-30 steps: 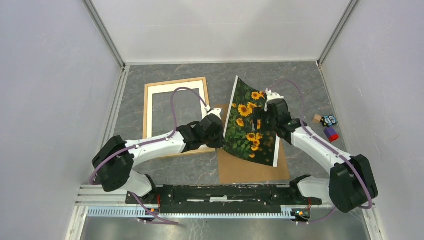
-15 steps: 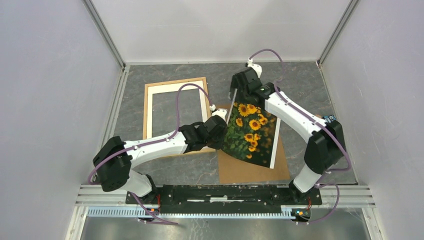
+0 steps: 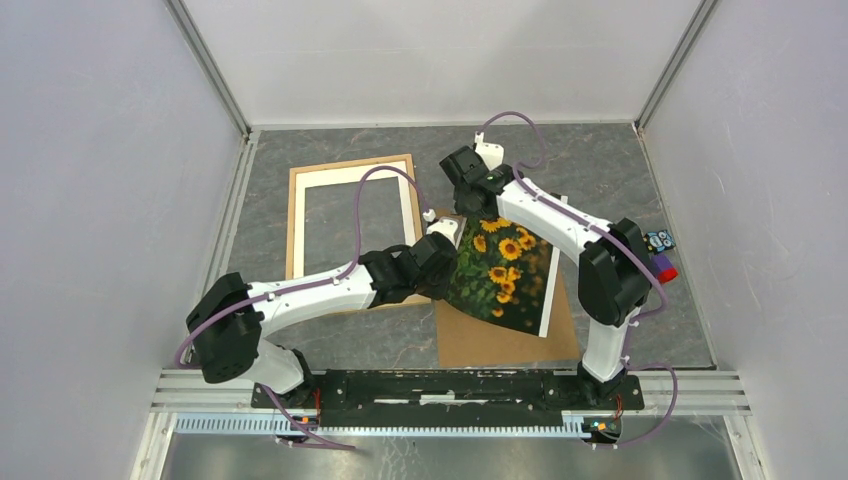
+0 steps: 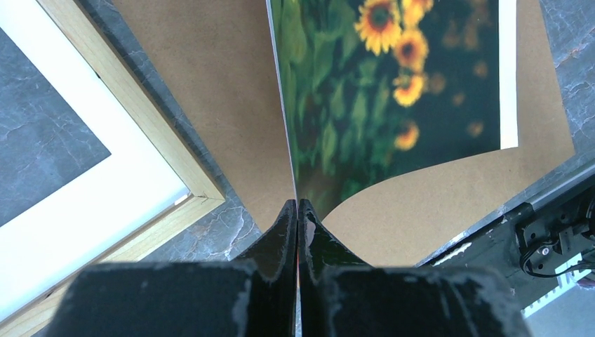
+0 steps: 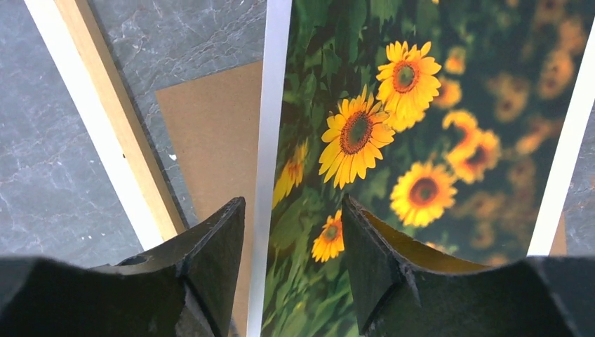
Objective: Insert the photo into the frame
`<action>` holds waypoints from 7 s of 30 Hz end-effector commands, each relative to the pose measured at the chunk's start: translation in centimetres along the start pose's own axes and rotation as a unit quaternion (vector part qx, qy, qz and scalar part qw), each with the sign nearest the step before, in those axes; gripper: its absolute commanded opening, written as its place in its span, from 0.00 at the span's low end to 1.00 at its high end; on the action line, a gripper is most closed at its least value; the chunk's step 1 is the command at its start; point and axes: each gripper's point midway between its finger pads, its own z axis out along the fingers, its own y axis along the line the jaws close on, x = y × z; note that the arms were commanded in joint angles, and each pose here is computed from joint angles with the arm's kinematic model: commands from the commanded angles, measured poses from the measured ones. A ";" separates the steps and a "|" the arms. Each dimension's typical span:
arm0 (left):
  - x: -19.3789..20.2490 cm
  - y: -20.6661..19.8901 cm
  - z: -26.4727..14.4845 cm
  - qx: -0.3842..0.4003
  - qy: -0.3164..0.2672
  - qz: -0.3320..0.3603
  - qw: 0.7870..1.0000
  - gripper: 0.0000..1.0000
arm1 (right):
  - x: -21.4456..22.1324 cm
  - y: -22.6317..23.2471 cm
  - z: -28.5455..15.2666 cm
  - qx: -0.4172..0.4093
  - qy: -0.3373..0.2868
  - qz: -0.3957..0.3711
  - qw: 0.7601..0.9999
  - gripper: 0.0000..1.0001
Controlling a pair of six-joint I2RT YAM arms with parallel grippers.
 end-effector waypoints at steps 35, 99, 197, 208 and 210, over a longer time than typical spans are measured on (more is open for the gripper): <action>-12.0 0.9 -17.9 0.033 -0.244 0.010 0.969 1.00 | -5.2 0.8 -8.3 -0.114 -0.139 -0.116 0.977 0.00; -15.0 6.0 -26.3 -0.033 -0.361 -0.031 0.931 1.00 | 2.5 20.4 4.8 -0.493 0.055 0.116 0.860 0.00; 6.6 -0.9 -0.3 0.136 0.034 -0.269 0.953 1.00 | 12.9 -21.6 1.3 -0.093 0.041 -0.025 0.994 0.98; 7.7 -0.6 2.3 0.123 0.050 -0.307 0.943 1.00 | 16.8 -20.0 1.5 -0.165 0.097 -0.024 0.981 0.98; 7.6 -1.0 2.7 0.133 0.054 -0.312 0.939 1.00 | 17.7 -19.8 1.4 -0.176 0.108 -0.026 0.978 0.98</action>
